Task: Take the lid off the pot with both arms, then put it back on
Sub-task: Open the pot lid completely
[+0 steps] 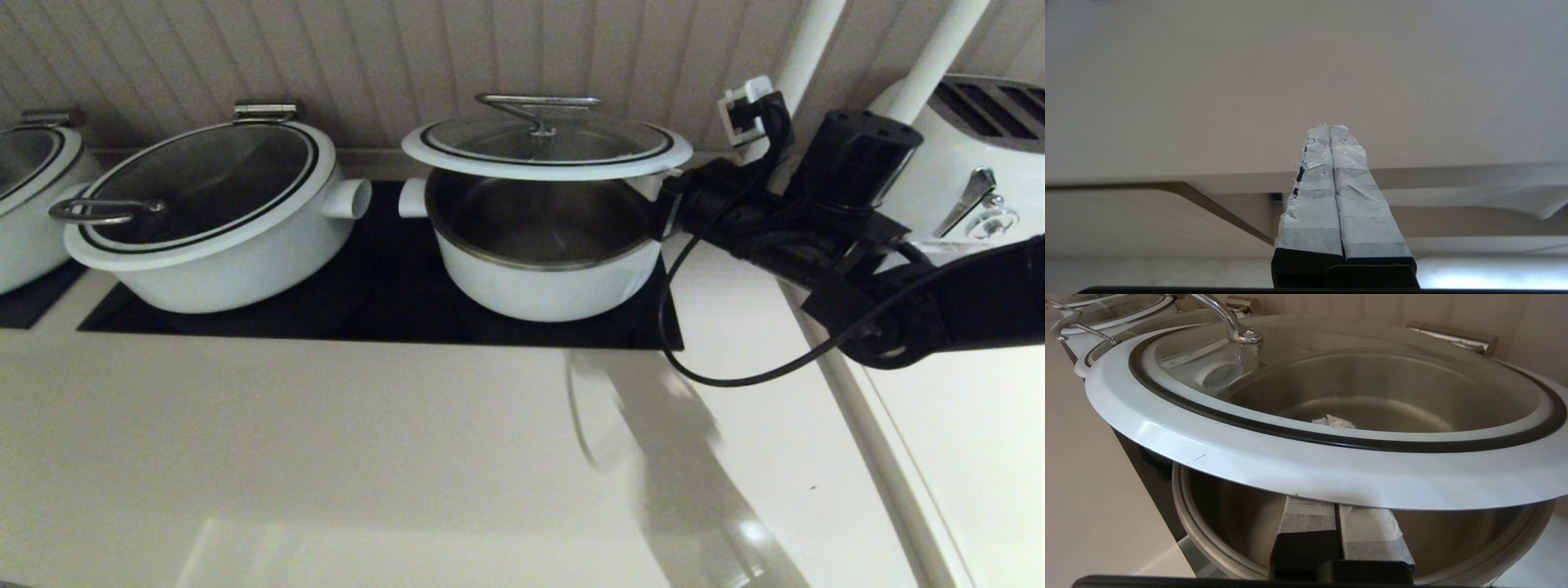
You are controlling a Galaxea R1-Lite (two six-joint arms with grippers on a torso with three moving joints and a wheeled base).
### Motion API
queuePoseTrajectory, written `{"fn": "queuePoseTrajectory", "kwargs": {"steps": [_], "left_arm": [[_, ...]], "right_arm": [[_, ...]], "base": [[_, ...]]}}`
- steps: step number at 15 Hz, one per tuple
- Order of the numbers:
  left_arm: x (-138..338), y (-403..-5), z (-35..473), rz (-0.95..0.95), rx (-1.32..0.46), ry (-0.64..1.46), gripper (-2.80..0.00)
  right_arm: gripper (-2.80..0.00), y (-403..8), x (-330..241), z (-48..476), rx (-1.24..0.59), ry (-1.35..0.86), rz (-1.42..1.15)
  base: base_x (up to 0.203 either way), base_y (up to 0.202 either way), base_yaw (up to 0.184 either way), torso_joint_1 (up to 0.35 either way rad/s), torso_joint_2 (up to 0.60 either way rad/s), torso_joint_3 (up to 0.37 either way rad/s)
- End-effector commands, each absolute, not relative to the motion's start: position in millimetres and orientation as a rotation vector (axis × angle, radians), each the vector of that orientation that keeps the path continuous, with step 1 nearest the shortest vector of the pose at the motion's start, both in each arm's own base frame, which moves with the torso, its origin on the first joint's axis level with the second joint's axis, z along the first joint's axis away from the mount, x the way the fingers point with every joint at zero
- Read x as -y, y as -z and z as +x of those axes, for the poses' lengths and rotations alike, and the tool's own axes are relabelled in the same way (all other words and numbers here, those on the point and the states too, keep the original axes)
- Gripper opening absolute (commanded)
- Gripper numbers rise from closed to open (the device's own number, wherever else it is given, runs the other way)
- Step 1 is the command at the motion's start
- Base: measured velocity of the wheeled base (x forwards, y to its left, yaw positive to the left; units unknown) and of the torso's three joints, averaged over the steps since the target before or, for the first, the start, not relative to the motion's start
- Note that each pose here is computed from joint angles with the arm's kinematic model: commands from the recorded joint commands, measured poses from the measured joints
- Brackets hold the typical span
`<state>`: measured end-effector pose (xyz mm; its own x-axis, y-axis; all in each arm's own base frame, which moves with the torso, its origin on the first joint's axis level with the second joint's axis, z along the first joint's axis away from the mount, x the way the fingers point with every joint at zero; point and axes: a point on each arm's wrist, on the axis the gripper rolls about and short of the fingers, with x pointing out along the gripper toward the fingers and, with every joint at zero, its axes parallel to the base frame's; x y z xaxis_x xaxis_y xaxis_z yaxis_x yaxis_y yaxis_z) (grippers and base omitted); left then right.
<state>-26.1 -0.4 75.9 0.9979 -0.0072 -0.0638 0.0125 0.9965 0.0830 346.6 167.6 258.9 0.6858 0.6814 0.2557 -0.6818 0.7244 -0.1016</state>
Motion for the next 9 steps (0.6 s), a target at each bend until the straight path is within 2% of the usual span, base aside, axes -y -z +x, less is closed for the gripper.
{"fn": "queuePoseTrajectory", "kwargs": {"steps": [1, 9], "left_arm": [[0.4, -75.8, -26.1, 0.053, -0.063, 0.006, -2.80], [0.4, -75.6, -26.0, 0.036, -0.064, 0.004, -2.80]], "right_arm": [[-2.80, -262.2, -167.8, 346.9, 0.301, -0.764, 0.002], [-2.80, -276.5, -168.7, 348.8, 0.337, -0.762, 0.005]], "base": [[0.000, 0.000, 0.000, 0.000, 0.00, 0.000], [0.000, 0.000, 0.000, 0.000, 0.00, 0.000]]}}
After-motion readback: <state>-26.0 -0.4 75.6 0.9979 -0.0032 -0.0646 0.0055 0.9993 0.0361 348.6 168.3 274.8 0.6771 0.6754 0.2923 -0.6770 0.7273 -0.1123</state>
